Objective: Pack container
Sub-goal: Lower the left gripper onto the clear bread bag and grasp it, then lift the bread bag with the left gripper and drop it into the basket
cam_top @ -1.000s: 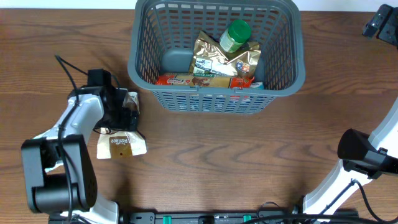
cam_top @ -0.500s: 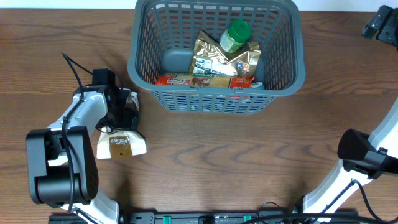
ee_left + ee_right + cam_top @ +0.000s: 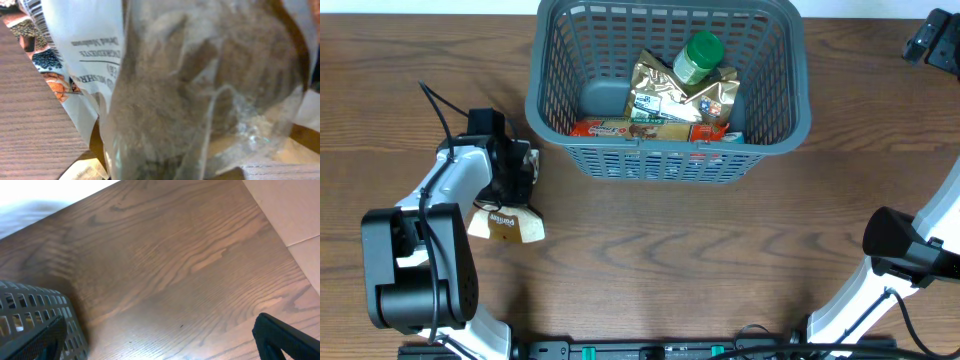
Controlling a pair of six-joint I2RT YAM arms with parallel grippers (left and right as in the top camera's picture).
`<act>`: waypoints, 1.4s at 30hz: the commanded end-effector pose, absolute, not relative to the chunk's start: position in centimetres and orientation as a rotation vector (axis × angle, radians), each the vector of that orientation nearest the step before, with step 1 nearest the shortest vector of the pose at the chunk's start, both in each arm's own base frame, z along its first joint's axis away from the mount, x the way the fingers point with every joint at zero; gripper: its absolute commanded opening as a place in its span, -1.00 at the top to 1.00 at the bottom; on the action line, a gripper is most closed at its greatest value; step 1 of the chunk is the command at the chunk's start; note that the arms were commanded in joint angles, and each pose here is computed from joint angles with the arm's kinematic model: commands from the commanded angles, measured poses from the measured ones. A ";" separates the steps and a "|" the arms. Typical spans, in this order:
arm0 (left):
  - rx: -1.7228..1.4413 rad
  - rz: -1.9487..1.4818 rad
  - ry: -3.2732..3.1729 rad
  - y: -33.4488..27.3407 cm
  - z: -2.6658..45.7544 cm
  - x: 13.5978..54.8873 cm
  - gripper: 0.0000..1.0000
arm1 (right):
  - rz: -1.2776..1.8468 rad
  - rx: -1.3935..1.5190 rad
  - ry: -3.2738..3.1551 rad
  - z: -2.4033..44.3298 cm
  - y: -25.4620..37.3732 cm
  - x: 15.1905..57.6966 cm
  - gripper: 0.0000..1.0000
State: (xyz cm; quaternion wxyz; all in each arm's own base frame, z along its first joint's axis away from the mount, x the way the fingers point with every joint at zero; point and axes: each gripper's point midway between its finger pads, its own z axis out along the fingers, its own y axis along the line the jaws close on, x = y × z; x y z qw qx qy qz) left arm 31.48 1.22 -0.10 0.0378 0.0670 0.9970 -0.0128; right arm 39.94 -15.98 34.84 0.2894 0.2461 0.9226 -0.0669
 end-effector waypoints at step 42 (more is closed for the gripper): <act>1.573 0.278 1.634 -20.9 31.7 43.9 0.88 | -0.197 0.600 2.498 34.4 -16.1 39.8 -0.98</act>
